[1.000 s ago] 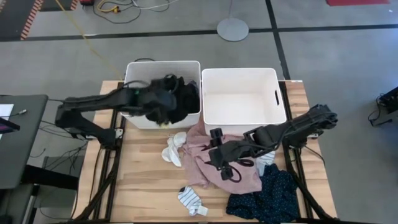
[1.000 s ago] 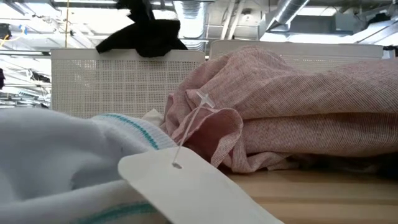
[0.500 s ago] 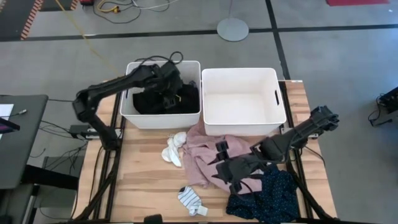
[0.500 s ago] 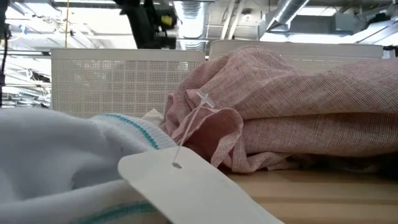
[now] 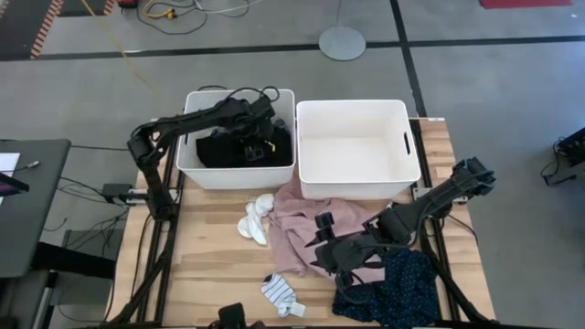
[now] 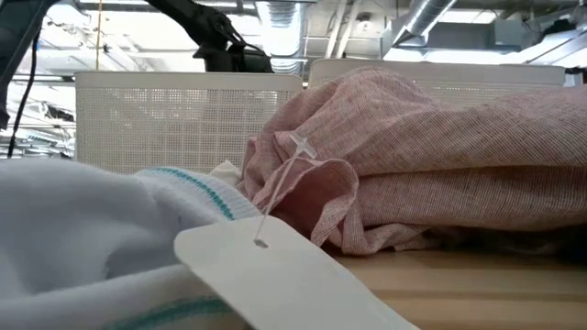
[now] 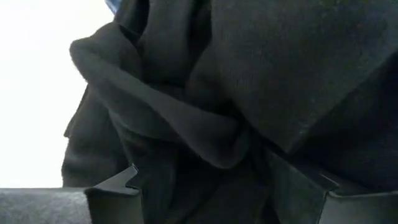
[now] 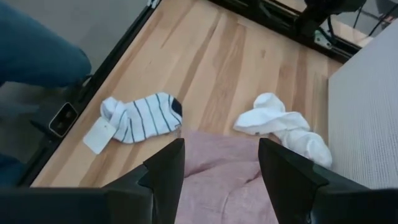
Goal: Sort clothes
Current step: Adjust the black pants in the left white laundry organizer, then put the left white socks into the right white laundry organizer
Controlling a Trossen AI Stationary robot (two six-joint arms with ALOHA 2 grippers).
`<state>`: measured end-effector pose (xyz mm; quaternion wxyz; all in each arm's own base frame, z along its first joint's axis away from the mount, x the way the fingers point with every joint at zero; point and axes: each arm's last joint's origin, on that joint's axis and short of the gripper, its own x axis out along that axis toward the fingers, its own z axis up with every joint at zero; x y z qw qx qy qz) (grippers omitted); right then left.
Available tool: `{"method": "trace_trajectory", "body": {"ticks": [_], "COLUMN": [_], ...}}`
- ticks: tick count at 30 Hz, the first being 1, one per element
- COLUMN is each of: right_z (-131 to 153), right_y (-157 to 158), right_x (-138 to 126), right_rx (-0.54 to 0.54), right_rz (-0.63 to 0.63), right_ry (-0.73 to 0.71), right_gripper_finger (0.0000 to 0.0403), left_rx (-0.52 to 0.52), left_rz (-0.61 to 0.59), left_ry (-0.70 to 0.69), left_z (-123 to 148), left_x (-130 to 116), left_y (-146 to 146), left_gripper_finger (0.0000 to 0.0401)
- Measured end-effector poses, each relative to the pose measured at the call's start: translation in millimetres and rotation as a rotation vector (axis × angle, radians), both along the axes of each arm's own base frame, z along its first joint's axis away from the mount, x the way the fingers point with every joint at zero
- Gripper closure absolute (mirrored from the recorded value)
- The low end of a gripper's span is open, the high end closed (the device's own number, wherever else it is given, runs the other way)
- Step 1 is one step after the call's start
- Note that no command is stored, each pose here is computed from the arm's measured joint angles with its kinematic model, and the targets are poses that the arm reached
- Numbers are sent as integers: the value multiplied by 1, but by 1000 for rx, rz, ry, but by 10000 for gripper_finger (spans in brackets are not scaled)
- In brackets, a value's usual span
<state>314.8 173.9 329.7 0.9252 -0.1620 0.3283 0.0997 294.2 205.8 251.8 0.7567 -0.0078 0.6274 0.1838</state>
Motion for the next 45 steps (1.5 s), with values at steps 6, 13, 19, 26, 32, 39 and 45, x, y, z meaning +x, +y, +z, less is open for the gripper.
{"method": "trace_trajectory", "body": {"ticks": [6,13,19,26,32,39,45], "right_z": [-1,5,-10,-57,-93,-132,-148], "right_y": [-1,-2,-2,-28,-61,-100,-126], "right_x": [0,7,37,87,119,144,147], "right_rx": [-5,4,-18,-49,-53,-43,-49], "right_rz": [2,17,47,-41,-137,-257,-362], "right_ry": [1,-78,-156,-141,-130,-46,37], "right_gripper_finger": [182,182,182,182,182,182,182], "left_rx": [90,237,301,193,58,-42,-166], "left_rz": [19,-13,-78,-156,-184,-220,-334], "left_ry": [-134,-424,-677,-843,-829,-770,-855], "left_z": [59,162,215,232,215,177,160], "left_x": [-17,-68,-129,-186,-208,-213,-211], "left_y": [-14,-67,-123,-168,-185,-195,-203], "left_gripper_finger": [179,179,179,179,179,179,179]}}
